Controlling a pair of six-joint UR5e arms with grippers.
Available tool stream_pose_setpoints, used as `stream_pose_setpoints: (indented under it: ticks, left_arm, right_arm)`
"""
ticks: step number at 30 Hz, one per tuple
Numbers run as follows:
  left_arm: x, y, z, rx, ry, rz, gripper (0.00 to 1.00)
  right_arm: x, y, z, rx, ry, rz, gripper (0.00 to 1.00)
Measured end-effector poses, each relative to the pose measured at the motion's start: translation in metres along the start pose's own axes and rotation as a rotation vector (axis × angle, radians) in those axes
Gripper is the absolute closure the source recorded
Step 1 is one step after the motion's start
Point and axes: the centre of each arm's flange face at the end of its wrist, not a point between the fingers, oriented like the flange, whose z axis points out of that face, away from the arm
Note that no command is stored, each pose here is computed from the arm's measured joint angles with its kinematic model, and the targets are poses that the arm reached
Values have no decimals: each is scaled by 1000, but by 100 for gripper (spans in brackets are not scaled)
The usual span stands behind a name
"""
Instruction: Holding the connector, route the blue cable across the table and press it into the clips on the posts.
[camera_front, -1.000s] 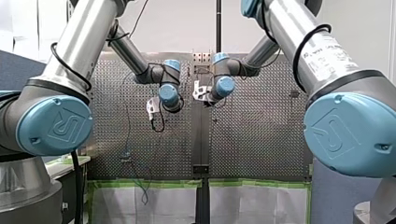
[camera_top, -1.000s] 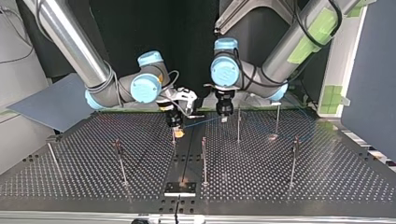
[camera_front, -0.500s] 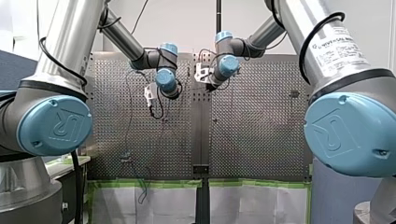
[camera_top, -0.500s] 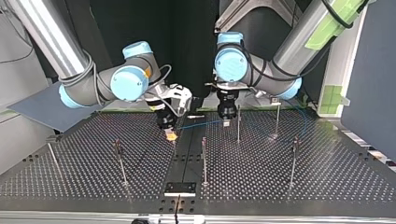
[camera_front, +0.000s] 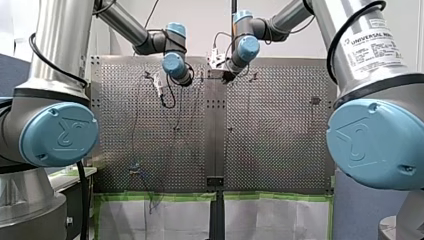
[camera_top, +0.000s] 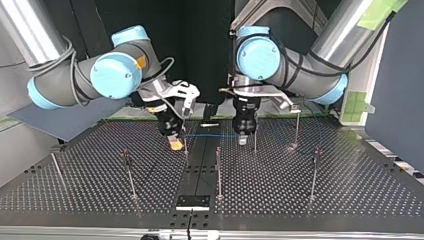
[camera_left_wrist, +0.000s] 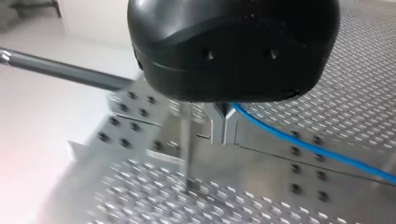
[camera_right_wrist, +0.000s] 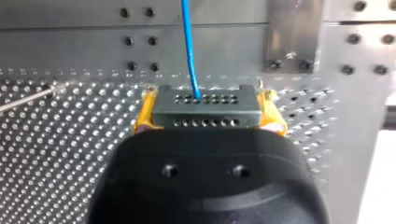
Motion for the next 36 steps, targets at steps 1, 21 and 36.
stream_pose_setpoints:
  ticks: [1,21,36]
  left_arm:
    - [-5,-1,-2,4,-7,-3,100]
    - [-28,-12,-9,70,-58,-3,100]
    - [9,-2,27,86,-52,-29,100]
  right_arm:
    - [3,-1,-4,4,0,-2,100]
    - [19,3,-13,58,13,-3,100]
    - [25,17,12,72,30,13,100]
